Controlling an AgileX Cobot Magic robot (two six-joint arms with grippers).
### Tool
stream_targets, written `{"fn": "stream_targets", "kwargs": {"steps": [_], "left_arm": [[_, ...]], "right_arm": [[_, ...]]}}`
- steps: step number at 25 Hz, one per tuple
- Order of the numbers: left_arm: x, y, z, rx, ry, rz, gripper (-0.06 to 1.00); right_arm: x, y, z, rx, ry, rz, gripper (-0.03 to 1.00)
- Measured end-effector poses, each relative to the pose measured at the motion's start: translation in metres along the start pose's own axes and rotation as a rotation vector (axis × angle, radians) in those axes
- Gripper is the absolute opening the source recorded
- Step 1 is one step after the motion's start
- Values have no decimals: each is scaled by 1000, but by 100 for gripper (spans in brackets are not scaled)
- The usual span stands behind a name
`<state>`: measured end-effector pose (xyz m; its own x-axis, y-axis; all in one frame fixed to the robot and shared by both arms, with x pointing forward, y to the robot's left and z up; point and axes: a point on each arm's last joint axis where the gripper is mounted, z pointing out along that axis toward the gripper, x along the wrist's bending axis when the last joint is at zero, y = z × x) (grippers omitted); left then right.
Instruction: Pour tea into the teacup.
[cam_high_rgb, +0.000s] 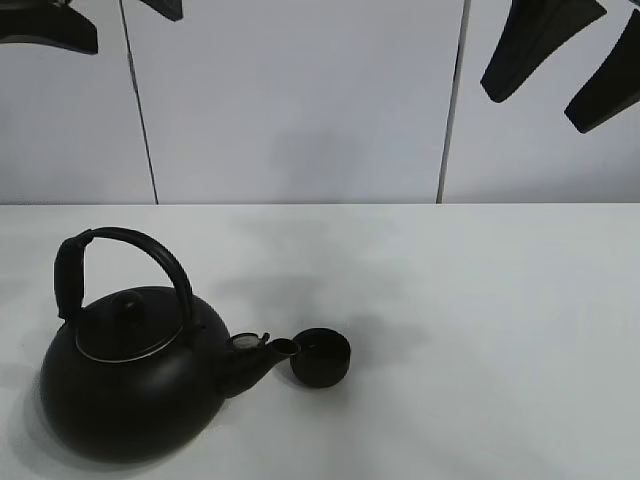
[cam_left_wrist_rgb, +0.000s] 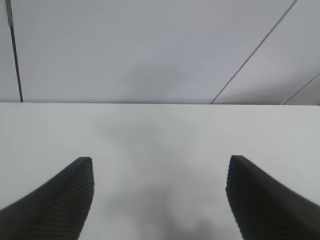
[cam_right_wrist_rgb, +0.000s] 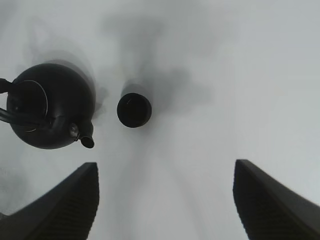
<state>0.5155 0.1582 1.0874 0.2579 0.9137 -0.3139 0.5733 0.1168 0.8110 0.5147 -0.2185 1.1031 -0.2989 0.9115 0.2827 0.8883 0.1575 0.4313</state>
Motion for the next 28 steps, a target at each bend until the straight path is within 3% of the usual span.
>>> {"fn": "stream_targets", "kwargs": {"steps": [9,20,28], "left_arm": [[-5,-1,48,322,99,-114,54],[-16,-2,51,473,63,-189,54],[-20,-1,41,585,51,-148,54]], "right_arm": [[0,0,0,0,0,0,52],[0,0,0,-2,0,0,52],[0,0,0,-2,-1,-1,52]]}}
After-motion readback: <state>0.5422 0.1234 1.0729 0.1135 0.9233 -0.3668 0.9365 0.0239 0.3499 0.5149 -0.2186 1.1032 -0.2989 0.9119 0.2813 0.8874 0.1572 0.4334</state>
